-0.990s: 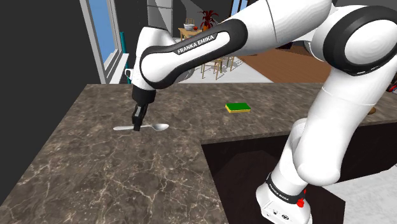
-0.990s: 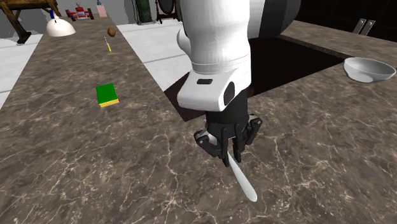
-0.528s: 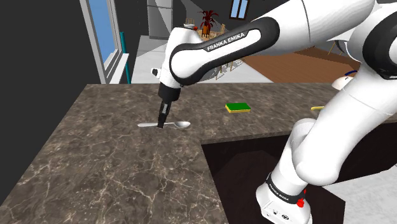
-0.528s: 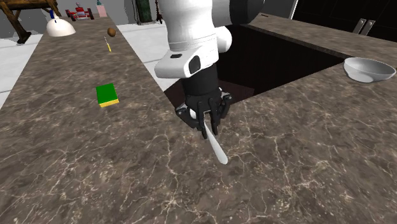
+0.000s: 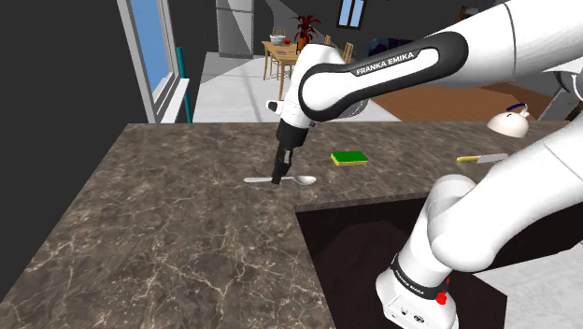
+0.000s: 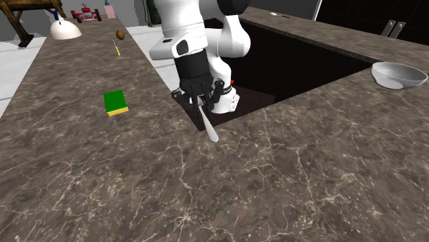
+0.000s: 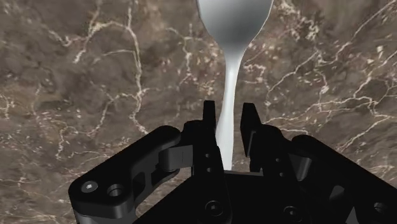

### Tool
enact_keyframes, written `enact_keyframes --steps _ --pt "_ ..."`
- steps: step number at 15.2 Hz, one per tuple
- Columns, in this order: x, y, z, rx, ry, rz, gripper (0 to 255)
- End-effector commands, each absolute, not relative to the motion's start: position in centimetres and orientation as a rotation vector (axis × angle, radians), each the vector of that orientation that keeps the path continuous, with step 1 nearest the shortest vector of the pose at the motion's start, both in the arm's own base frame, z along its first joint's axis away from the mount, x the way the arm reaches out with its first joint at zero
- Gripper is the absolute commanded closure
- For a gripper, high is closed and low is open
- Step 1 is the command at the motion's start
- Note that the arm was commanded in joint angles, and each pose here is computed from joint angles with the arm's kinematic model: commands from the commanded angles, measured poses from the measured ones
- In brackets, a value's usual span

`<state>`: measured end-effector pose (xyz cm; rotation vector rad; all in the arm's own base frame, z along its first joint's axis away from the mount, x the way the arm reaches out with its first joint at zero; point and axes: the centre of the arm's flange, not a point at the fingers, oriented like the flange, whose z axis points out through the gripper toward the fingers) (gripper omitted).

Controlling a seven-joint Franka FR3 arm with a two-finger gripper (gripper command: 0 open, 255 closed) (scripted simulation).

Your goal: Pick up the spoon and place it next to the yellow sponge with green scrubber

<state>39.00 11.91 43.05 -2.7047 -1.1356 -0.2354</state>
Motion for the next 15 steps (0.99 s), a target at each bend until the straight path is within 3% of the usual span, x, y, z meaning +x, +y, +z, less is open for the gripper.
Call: enact_keyframes --steps 1,15 --pt "37.9 9.7 42.8 -2.703 -1.137 -0.235 255" --pt "28.5 -6.2 42.9 -2.703 -1.137 -0.235 255"
